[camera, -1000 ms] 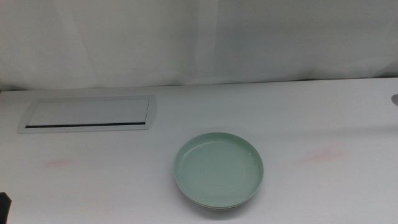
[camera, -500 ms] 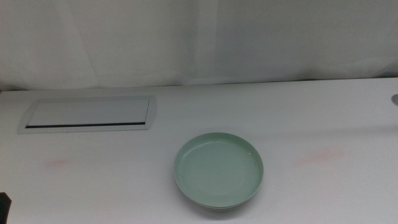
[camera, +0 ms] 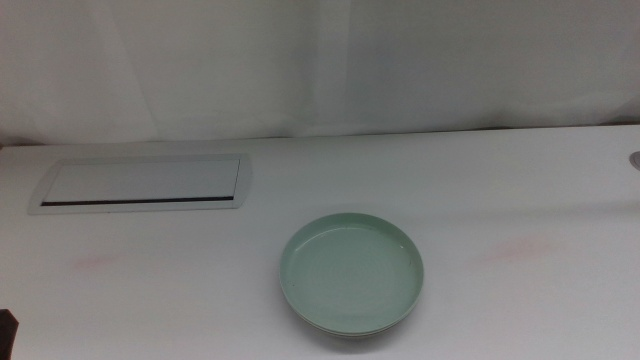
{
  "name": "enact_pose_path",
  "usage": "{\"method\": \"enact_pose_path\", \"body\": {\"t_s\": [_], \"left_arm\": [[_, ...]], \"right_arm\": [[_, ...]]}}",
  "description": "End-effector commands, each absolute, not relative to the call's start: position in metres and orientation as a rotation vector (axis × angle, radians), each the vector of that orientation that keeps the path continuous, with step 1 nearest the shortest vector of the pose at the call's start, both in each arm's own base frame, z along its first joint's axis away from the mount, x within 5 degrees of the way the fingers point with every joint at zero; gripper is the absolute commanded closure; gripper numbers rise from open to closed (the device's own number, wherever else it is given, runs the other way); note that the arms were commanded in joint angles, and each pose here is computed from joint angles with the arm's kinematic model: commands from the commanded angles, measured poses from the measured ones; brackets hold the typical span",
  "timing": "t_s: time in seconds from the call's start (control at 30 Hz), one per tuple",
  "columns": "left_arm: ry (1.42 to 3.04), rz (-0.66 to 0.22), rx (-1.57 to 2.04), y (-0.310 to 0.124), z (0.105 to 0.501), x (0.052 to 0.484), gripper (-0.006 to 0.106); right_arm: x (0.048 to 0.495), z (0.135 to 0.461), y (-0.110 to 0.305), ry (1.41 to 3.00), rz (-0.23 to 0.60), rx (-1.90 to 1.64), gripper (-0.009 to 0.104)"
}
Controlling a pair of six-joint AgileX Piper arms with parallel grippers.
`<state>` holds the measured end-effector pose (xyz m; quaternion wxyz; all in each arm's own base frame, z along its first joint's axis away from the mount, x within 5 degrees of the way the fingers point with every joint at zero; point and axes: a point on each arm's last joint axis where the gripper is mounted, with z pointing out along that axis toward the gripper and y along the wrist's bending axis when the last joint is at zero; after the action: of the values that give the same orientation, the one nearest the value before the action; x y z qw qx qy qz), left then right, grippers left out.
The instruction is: Stack the three bowls on top of each other.
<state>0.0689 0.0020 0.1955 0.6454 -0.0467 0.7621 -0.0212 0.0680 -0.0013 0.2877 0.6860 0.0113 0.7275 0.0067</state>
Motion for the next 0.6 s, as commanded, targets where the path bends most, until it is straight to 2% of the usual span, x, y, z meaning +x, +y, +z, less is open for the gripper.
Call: {"method": "enact_pose_path", "body": {"t_s": [0.0,0.2,0.37,0.57], "left_arm": [[1.765,-0.052,-0.117,0.002,0.183,0.068,0.103],[1.765,-0.052,-0.117,0.002,0.183,0.068,0.103],[1.765,-0.052,-0.117,0.002,0.183,0.068,0.103],[1.765,-0.052,-0.117,0.002,0.183,0.068,0.103]], "right_arm": [[0.066,0.274,-0.001,1.575,-0.004,-0.004,0.098],[0.056,0.238,-0.001,1.544,0.001,-0.008,0.098],[0.050,0.227,-0.001,1.502,-0.008,-0.017,0.098],[0.054,0.203,-0.001,1.577,-0.010,-0.018,0.098]]}}
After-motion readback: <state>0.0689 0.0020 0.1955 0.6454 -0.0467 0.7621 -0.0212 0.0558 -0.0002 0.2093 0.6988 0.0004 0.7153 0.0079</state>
